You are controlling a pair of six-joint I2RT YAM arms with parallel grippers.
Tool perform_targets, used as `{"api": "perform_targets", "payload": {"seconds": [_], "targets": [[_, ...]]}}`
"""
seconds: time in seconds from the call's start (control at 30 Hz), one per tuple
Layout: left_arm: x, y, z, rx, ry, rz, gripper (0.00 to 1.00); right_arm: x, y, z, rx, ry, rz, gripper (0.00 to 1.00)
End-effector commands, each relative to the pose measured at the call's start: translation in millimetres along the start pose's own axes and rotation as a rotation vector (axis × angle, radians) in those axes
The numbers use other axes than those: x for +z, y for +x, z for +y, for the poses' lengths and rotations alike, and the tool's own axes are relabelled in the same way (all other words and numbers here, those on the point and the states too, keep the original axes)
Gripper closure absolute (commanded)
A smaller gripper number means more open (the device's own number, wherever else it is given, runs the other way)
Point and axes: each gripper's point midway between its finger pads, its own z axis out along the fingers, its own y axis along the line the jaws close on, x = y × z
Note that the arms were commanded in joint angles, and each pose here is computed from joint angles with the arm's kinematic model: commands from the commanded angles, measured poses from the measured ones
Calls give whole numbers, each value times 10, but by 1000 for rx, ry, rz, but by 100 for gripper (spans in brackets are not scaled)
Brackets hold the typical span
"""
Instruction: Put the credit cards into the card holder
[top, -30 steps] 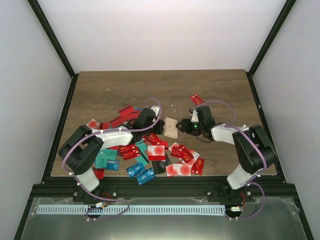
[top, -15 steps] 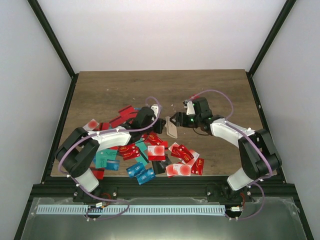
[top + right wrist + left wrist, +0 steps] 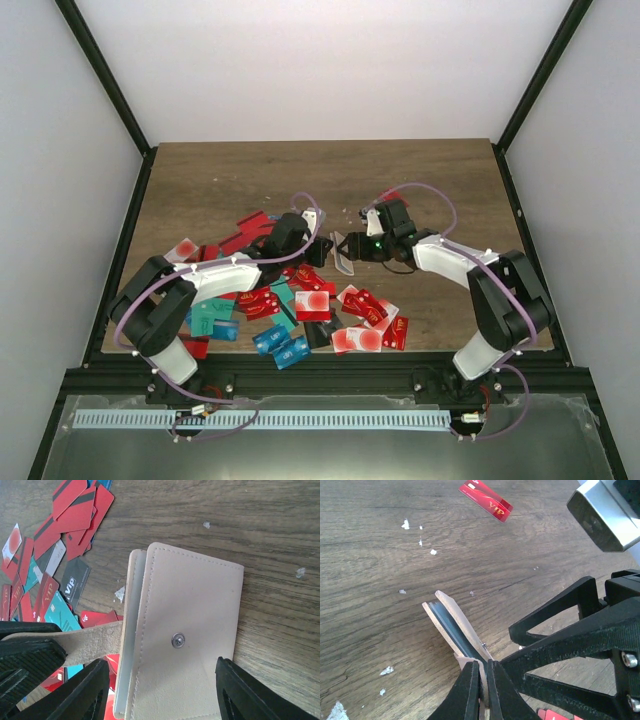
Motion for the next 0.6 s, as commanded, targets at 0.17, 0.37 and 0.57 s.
{"api": "perform_targets", "payload": {"seconds": [0.17, 0.37, 0.57], "targets": [[-66, -197, -153, 22, 43, -46, 96, 77, -28, 53, -51, 28, 19, 41], [-89, -238, -178, 31, 45, -50, 96, 104, -36, -57, -53, 106, 21, 51], [-125, -311, -211, 62, 38, -52, 96, -3, -91, -356, -39, 293, -17, 61]]}}
